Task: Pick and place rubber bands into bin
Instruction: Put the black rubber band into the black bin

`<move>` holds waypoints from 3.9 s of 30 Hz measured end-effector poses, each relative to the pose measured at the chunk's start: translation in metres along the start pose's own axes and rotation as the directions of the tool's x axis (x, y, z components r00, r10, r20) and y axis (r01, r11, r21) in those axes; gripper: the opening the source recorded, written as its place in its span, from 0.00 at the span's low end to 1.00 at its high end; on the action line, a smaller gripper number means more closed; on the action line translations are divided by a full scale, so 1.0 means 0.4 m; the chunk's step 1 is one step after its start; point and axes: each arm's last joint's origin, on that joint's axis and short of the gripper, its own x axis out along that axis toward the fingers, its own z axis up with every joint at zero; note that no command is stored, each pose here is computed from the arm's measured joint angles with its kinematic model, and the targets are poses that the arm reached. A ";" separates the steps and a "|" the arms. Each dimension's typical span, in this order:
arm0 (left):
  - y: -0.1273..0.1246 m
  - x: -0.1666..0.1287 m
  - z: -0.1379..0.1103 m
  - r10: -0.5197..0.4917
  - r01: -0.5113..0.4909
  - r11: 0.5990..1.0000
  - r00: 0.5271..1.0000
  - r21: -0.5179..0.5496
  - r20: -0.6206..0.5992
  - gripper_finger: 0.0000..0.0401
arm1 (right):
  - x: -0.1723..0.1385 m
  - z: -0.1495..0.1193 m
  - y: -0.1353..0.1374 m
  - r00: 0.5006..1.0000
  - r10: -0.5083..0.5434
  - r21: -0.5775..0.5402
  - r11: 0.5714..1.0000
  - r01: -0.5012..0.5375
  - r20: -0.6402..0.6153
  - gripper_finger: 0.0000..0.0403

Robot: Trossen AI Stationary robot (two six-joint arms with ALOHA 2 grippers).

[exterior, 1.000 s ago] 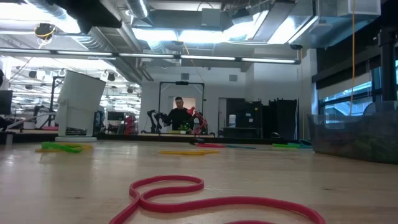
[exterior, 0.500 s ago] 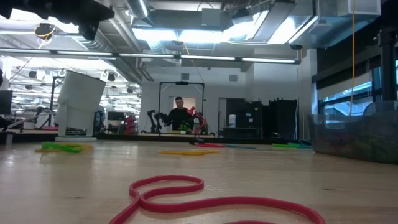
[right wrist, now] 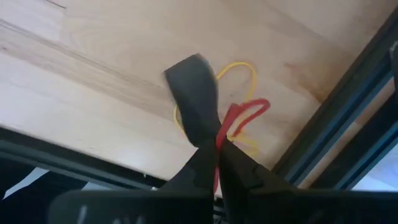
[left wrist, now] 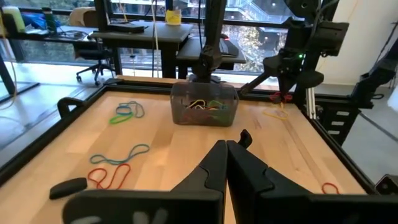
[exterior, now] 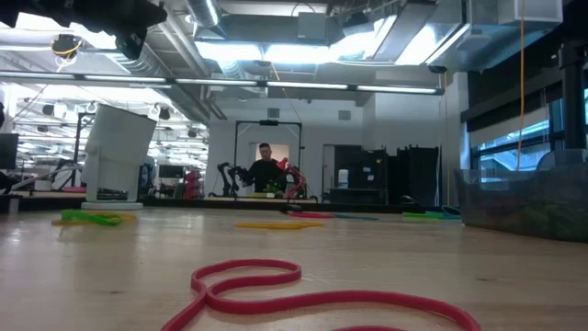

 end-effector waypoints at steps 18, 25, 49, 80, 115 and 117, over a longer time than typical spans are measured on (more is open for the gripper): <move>0.000 0.000 0.000 0.001 -0.001 0.999 1.000 -0.038 -0.001 0.01 | 0.000 0.025 -0.008 0.997 -0.059 0.037 0.998 0.058 0.055 0.11; 0.000 0.000 0.000 0.001 -0.001 0.999 1.000 -0.035 -0.001 0.01 | 0.000 0.026 -0.008 0.997 -0.058 0.036 0.998 0.056 0.055 0.17; 0.000 0.000 0.000 -0.001 0.000 0.994 1.000 -0.105 -0.002 0.01 | 0.086 0.026 0.051 0.995 -0.072 0.071 0.995 0.067 0.068 0.17; 0.000 0.000 0.000 0.001 -0.001 0.994 1.000 -0.106 -0.001 0.01 | 0.007 0.009 0.062 0.976 -0.180 0.092 0.981 0.170 0.119 0.03; 0.000 0.000 0.000 0.001 -0.001 0.987 1.000 -0.158 -0.001 0.01 | 0.074 0.030 0.080 0.995 -0.097 0.087 0.992 0.093 0.039 0.02; 0.000 0.000 0.000 0.001 -0.001 0.987 1.000 -0.158 -0.001 0.01 | 0.069 0.028 0.081 0.995 -0.094 0.080 0.993 0.090 0.044 0.02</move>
